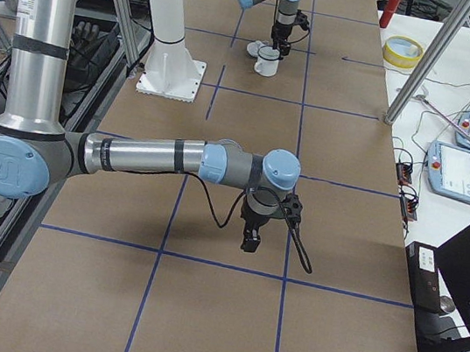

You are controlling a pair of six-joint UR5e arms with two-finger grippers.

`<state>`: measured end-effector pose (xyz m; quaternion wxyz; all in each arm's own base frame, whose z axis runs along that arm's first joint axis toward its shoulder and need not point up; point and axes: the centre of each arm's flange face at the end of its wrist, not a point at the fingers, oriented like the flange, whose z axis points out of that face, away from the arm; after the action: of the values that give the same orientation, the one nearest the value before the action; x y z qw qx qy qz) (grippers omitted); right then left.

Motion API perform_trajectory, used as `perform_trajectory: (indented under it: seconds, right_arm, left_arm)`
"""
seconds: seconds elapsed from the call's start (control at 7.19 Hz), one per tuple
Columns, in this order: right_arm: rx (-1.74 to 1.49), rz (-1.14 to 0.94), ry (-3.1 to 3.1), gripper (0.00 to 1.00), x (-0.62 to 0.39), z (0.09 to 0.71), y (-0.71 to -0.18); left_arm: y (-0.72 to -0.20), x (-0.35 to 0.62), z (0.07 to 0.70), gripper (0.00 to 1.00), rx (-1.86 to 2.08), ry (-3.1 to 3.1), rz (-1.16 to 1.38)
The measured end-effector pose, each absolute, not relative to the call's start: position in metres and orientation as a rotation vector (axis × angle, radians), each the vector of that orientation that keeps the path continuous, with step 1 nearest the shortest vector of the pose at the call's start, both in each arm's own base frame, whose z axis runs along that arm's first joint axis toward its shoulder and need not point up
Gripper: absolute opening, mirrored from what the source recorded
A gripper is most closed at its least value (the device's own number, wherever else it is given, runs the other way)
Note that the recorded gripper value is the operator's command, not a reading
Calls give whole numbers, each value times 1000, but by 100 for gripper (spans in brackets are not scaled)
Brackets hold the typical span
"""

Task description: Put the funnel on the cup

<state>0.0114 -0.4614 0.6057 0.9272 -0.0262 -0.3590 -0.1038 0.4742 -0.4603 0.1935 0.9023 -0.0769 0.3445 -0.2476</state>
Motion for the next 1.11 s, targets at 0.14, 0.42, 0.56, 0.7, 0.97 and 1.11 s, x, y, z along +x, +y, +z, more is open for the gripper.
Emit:
perform_trajectory:
  seconds: [0.14, 0.42, 0.56, 0.7, 0.97, 1.11]
  right_arm:
    - [-54, -213, -736, 100, 11, 606, -461]
    - [-53, -214, -736, 100, 11, 606, -461]
    - [-53, -214, -736, 100, 11, 606, -461]
    - [-53, -214, -736, 100, 11, 606, -461]
    - [-53, -214, -736, 100, 11, 606, -461]
    - [-53, -214, -736, 100, 11, 606, -461]
  left_arm:
    - [-473, 443, 183, 100, -113, 742, -490]
    - [-493, 352, 176, 100, 20, 784, -408]
    - [-500, 307, 194, 100, 76, 784, -333]
    - [-509, 262, 229, 100, 101, 785, -243]
    - [-518, 152, 331, 100, 166, 752, -94]
    - [-510, 92, 384, 100, 184, 729, -18]
